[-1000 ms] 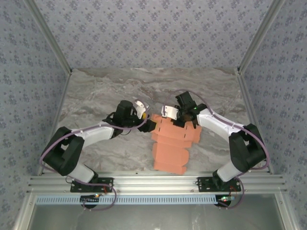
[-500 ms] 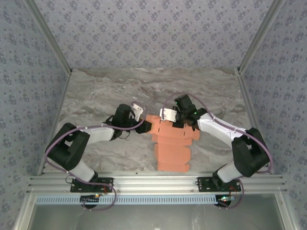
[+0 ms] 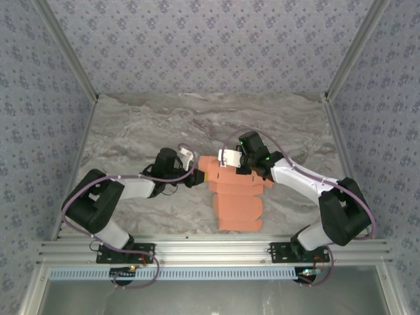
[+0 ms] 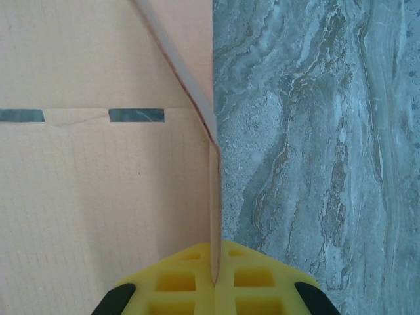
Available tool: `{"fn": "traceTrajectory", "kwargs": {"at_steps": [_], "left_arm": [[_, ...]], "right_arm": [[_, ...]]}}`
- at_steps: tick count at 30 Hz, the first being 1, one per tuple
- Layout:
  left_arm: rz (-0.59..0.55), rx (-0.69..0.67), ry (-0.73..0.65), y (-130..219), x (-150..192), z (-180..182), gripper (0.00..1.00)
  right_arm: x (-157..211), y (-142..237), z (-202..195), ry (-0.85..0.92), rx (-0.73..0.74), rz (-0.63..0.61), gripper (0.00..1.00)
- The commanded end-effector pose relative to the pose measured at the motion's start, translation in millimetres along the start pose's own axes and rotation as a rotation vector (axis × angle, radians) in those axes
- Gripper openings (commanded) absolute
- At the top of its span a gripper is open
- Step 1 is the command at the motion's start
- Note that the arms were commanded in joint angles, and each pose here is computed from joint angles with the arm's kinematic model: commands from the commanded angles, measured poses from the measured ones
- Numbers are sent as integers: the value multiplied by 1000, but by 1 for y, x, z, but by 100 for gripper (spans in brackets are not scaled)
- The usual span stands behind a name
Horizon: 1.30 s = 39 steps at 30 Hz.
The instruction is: Fold the paper box
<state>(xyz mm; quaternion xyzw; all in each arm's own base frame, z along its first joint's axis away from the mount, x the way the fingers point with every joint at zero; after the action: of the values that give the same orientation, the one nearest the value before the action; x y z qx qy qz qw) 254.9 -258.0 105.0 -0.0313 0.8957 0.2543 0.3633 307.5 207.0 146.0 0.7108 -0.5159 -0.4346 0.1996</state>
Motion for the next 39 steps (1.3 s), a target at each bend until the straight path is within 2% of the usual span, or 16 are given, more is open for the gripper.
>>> {"fn": "traceTrajectory", "kwargs": {"at_steps": [1, 3, 5, 10, 12, 14, 15, 16, 17, 19, 22, 25, 28, 31, 34, 39], "left_arm": [[-47, 62, -60, 4, -19, -18, 0], [-53, 56, -67, 4, -21, -18, 0], [-83, 31, -66, 6, -25, -16, 0], [-206, -95, -92, 15, -33, -6, 0], [-232, -142, -99, 15, -35, -1, 0], [-261, -167, -102, 14, -35, 3, 0], [-267, -177, -99, 13, -34, 5, 0], [-276, -189, -96, 13, -34, 7, 0], [-282, -193, -96, 12, -33, 7, 0], [-295, -192, -110, 10, -33, 5, 0], [-302, -209, -118, 9, -34, 6, 0], [-306, -219, -101, 10, -34, 6, 0], [-314, -235, -96, 11, -33, 6, 0], [-321, -249, -96, 12, -33, 7, 0], [-324, -251, -89, 13, -33, 7, 0], [-328, -254, -79, 13, -33, 8, 0]], "right_arm": [[-4, 0, 2, 9, 8, -11, 6], [-7, 2, 1, -14, 11, -27, 14], [-11, 5, 3, -50, 8, -56, 29], [-28, 27, -4, -201, 24, -178, 39], [-32, 39, -7, -271, 60, -232, 47], [-34, 50, -9, -372, 90, -286, 48], [-35, 53, -9, -417, 92, -312, 55], [-38, 58, -9, -464, 87, -351, 67], [-41, 61, -9, -510, 67, -381, 70], [-43, 64, -13, -609, 50, -400, 70], [-38, 67, -16, -736, 41, -354, 70], [-40, 63, -1, -774, -32, -344, 70], [-37, 43, 10, -903, -79, -302, 69], [-48, 25, 25, -1026, -152, -289, 75], [-49, 7, 32, -1160, -165, -193, 76], [-53, -9, 39, -1275, -119, -141, 77]]}}
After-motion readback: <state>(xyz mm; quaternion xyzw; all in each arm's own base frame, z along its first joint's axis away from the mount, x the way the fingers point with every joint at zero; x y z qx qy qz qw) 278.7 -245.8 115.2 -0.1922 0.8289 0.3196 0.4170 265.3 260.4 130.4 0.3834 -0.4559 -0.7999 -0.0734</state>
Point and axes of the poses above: each hand's point on the last joint's axis, 136 mm out from that joint toward the fingers, its own y axis back along the fingers, its own z axis along the line the jaws close on, x = y × z, the point moved 4 cm from there along y, back along the fingers, and after that the axes turned 3 degrees about -y, right-handed, at the moved point
